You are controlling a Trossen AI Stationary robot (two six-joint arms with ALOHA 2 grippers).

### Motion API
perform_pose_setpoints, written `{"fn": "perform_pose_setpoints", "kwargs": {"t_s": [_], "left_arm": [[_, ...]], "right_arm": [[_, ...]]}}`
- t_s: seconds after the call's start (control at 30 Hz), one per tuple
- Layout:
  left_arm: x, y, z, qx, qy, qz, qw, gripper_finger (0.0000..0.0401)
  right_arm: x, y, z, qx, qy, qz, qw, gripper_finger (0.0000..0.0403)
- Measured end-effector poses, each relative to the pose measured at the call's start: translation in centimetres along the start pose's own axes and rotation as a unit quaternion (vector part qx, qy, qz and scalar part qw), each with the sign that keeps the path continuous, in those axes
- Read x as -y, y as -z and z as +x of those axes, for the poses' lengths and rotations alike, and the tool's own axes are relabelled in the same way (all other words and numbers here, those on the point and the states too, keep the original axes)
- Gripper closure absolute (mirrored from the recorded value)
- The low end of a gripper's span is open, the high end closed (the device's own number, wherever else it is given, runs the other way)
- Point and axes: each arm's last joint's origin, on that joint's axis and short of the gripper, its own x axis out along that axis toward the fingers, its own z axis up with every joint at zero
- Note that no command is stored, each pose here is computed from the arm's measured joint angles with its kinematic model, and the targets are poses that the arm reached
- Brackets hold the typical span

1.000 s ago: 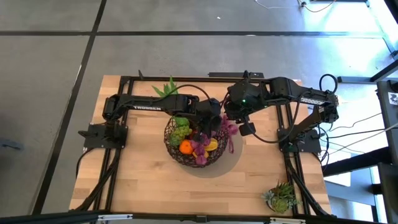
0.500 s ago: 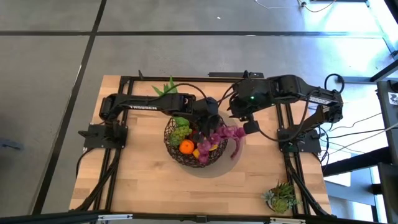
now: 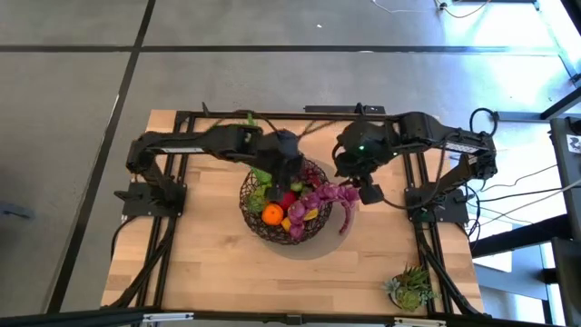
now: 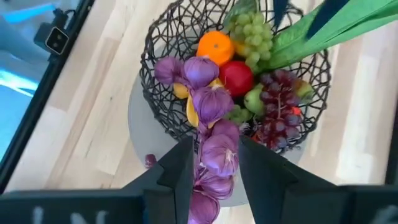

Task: Build produce basket
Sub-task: Put the purple garlic into the wire basket

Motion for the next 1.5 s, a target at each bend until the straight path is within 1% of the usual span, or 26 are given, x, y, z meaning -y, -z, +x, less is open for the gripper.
{"fn": "perform_pose_setpoints", "kwargs": {"t_s": [0.13, 0.37, 0.43, 0.6, 0.67, 0.83, 0.93, 1.13, 1.23, 1.37, 1.5], "left_arm": [[-0.3, 0.1, -2.7, 0.024, -0.006, -0.018, 1.000, 0.0299], [-0.7, 0.8, -6.6, 0.046, -0.027, -0.035, 0.998, 0.0299], [-0.7, 1.1, -7.4, 0.044, -0.027, -0.036, 0.998, 0.0299], [-0.9, 1.4, -9.2, 0.063, -0.030, -0.050, 0.996, 0.0299], [-0.9, 1.6, -9.6, 0.063, -0.030, -0.050, 0.996, 0.0299], [-0.8, 1.9, -10.1, 0.055, -0.028, -0.050, 0.997, 0.0299], [-0.6, 2.1, -10.6, 0.055, -0.025, -0.056, 0.997, 0.0299], [-0.1, 2.0, -10.6, 0.055, -0.017, -0.052, 0.997, 0.0299], [0.1, 1.9, -10.6, 0.056, -0.014, -0.049, 0.997, 0.0299], [0.3, 1.9, -10.6, 0.057, -0.012, -0.048, 0.997, 0.0299], [0.3, 1.8, -10.6, 0.057, -0.011, -0.048, 0.997, 0.0299]], "right_arm": [[0.0, -0.5, 1.7, -0.023, -0.010, -0.005, 1.000, 0.0283], [-0.2, -1.4, 5.5, -0.075, -0.035, -0.040, 0.996, 0.0283], [-0.2, -1.6, 6.8, -0.093, -0.041, -0.040, 0.994, 0.0283], [-0.4, -1.8, 9.9, -0.151, -0.060, -0.032, 0.986, 0.0283], [-0.6, -1.8, 11.4, -0.176, -0.068, -0.033, 0.981, 0.0283], [-1.0, -2.0, 14.6, -0.209, -0.081, -0.039, 0.974, 0.0283], [-1.1, -2.0, 16.3, -0.232, -0.070, -0.044, 0.969, 0.0283], [-0.9, -1.8, 18.4, -0.270, -0.014, -0.064, 0.961, 0.0283], [-0.8, -1.8, 18.5, -0.275, 0.000, -0.067, 0.959, 0.0283], [-0.7, -2.0, 18.7, -0.260, 0.006, -0.065, 0.963, 0.0283], [-0.6, -2.0, 18.8, -0.264, 0.032, -0.045, 0.963, 0.0283]]}}
